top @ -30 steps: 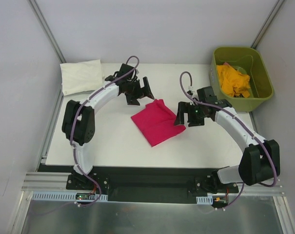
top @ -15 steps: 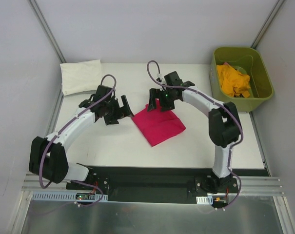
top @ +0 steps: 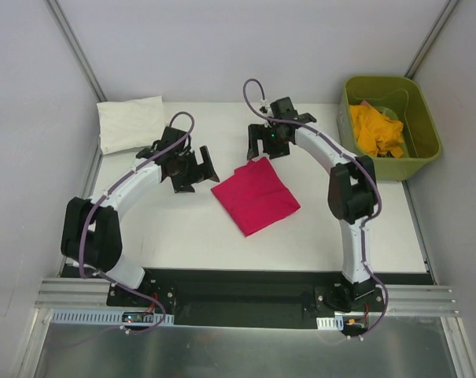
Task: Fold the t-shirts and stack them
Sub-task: Put the neatly folded tshirt into the corner of the board with the left arm
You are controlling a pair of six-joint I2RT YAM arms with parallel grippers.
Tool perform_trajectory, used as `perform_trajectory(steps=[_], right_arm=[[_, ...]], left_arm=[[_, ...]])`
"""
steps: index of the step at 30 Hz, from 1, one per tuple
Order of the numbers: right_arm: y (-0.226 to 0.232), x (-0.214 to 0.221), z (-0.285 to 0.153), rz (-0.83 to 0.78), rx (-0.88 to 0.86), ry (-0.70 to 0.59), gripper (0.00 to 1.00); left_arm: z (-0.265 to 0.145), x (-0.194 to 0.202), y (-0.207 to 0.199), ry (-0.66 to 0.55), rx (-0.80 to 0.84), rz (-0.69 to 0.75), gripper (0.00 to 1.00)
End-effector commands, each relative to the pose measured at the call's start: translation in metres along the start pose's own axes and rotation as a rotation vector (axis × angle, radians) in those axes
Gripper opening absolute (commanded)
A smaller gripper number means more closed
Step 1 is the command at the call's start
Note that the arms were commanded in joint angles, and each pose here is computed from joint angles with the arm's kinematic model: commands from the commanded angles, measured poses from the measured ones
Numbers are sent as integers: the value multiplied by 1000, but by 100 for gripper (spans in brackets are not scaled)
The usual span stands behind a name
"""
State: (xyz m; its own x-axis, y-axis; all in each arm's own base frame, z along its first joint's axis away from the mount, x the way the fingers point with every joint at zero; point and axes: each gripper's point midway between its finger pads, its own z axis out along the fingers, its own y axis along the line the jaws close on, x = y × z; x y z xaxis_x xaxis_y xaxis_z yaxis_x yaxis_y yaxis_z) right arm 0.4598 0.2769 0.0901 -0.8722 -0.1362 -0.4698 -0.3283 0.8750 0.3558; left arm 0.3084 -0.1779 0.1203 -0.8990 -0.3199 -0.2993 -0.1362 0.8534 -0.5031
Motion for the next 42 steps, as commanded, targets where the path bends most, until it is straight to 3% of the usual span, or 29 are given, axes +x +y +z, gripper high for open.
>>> perform_trajectory(steps=[1, 6, 7, 14, 18, 24, 27, 30, 36, 42], right_arm=[[34, 6, -102, -99, -36, -120, 97], [38, 66, -143, -59, -78, -123, 96], [39, 95, -143, -31, -112, -86, 96], [29, 135, -113, 110, -118, 22, 96], [10, 143, -85, 146, -32, 104, 96], [-16, 119, -66, 120, 81, 143, 97], [-20, 104, -66, 102, 86, 137, 96], [-15, 82, -74, 80, 73, 98, 96], [-11, 71, -112, 16, 91, 5, 96], [-32, 104, -152, 60, 196, -131, 96]], left_arm=[[15, -26, -31, 16, 72, 76, 99], [46, -42, -70, 72, 148, 127, 99], [64, -39, -66, 106, 132, 114, 99], [105, -11, -64, 229, 111, 69, 99], [113, 43, -27, 314, 18, 53, 99], [81, 133, 16, 427, -43, -54, 100], [56, 167, -3, 427, 23, 9, 99], [33, 174, -32, 390, 113, 86, 99], [-6, 134, -49, 183, 144, 180, 99], [-8, 104, -5, 96, -42, 115, 99]])
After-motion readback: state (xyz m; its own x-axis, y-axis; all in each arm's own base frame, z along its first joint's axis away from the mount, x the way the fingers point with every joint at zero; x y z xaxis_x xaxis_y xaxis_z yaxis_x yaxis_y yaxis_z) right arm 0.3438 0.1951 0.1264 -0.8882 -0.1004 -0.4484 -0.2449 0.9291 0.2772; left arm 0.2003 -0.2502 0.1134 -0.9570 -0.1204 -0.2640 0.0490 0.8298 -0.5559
